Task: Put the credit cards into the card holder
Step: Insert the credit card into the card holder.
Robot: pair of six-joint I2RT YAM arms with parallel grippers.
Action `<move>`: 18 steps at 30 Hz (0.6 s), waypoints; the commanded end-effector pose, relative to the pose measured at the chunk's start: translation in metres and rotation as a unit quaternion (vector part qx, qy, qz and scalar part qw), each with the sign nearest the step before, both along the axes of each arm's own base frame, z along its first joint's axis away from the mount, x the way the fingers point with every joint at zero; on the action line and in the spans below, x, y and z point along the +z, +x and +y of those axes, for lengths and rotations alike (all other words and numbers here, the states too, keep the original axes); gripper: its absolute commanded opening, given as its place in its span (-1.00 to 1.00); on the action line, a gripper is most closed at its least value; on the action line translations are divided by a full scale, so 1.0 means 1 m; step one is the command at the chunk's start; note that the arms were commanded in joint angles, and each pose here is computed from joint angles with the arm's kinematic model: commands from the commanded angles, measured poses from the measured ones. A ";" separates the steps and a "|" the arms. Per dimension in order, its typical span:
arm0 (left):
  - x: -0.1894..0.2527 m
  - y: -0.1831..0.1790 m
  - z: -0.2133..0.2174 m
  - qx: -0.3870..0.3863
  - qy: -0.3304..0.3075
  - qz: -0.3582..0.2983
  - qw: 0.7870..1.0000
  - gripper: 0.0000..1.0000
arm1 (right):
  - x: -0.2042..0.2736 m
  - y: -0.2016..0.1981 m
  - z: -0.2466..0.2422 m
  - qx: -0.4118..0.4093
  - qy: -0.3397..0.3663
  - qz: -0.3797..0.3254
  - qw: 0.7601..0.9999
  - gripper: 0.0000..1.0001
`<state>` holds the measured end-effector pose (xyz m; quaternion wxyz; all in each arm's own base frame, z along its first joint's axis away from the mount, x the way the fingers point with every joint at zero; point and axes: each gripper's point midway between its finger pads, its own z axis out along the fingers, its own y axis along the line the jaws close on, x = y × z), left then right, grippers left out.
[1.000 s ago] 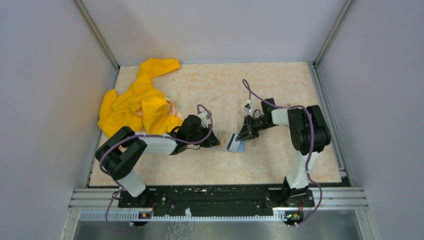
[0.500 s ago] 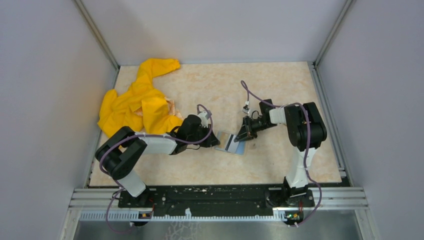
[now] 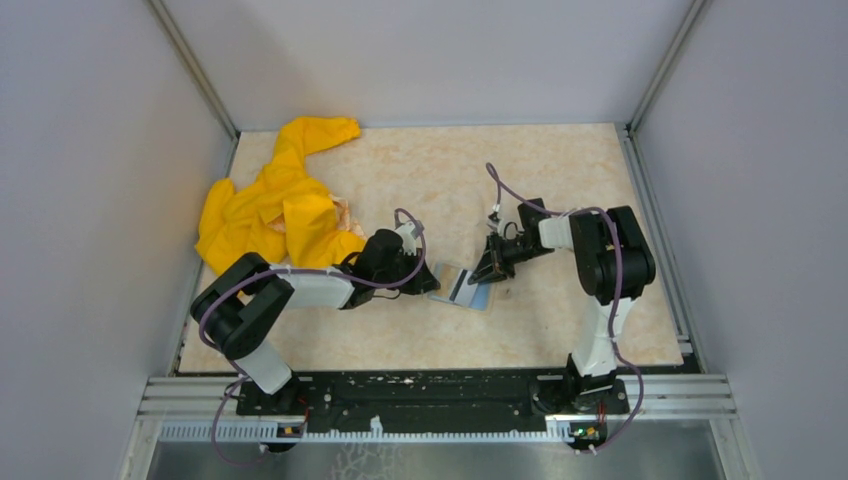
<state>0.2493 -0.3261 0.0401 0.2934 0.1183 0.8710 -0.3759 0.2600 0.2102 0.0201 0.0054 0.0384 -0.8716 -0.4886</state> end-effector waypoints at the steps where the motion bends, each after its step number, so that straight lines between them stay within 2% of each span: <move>1: -0.005 0.002 0.003 -0.002 0.020 0.001 1.000 -0.79 | -0.007 0.008 -0.009 -0.030 -0.070 -0.031 0.997 -1.00; 18: -0.003 0.002 0.001 -0.006 0.016 0.000 1.000 -0.79 | -0.018 0.005 -0.005 -0.020 -0.058 0.010 0.998 -1.00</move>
